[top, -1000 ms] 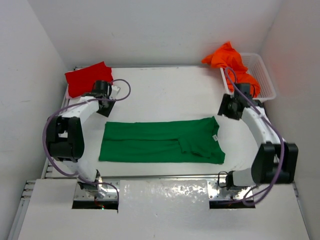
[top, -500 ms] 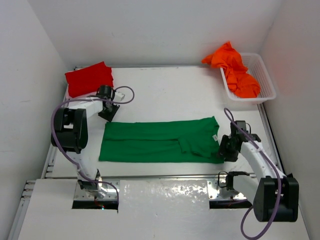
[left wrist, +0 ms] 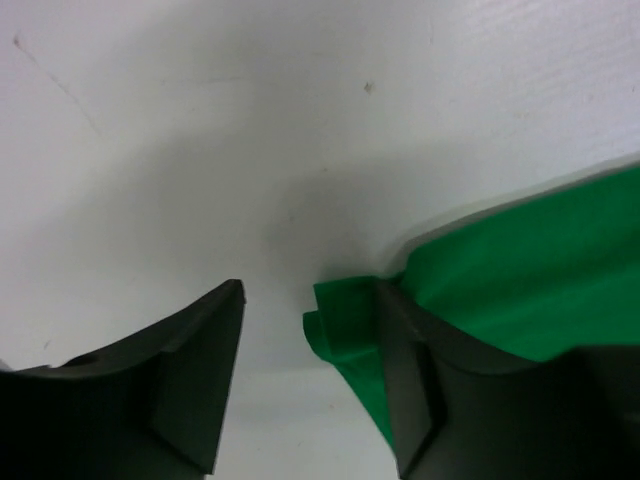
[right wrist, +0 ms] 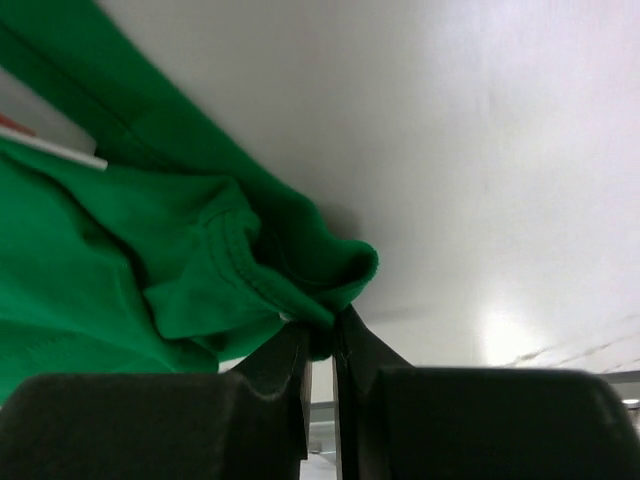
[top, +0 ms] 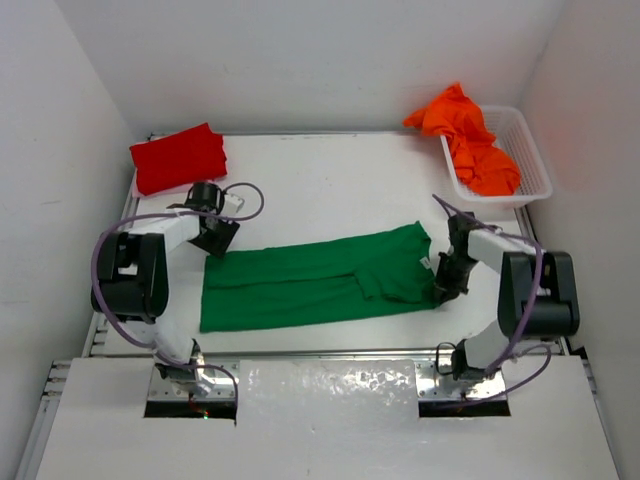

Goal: Fold and stack the t-shirts
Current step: Rotate the tshirt 90 degrees

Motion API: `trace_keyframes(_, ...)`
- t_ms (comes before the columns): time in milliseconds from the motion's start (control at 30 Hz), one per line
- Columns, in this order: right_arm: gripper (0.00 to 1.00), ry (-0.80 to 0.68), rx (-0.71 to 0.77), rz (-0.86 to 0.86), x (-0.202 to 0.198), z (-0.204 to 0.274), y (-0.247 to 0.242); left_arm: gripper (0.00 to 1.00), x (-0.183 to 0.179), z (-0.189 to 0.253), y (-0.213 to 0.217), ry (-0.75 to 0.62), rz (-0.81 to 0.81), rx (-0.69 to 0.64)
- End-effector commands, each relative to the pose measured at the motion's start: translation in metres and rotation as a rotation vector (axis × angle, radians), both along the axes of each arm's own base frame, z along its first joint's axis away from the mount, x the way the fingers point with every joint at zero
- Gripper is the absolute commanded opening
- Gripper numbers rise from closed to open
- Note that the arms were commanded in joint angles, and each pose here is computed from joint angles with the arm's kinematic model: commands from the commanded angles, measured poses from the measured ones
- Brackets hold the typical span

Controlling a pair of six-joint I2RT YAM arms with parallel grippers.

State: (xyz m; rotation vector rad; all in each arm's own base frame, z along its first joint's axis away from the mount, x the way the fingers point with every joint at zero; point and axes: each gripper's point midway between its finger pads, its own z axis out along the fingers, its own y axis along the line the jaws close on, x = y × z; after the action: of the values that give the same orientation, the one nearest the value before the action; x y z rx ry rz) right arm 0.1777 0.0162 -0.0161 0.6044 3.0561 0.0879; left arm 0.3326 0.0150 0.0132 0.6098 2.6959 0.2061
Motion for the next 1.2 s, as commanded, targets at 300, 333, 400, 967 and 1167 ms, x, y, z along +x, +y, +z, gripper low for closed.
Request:
trace_keyframes(300,0.09,-0.255,-0.139,0.209,0.241,0.014,0.009,0.57,0.014,0.053,0.022,-0.093,0.082,0.027)
trace_keyframes(333,0.09,-0.209,-0.145,0.214,0.247,-0.007,0.007,0.57,0.014,0.053,0.023,-0.089,0.085,0.031)
trace_keyframes(400,0.09,-0.252,-0.148,0.222,0.284,0.002,0.01,0.57,0.014,0.051,0.023,-0.084,0.093,0.029)
trace_keyframes(967,0.51,-0.849,-0.135,0.205,0.483,0.078,0.037,0.56,0.013,0.033,0.016,-0.012,0.12,-0.012)
trace_keyframes(1167,0.52,-0.971,-0.197,0.239,0.481,0.158,0.037,0.56,0.014,0.033,0.013,-0.013,0.112,-0.027)
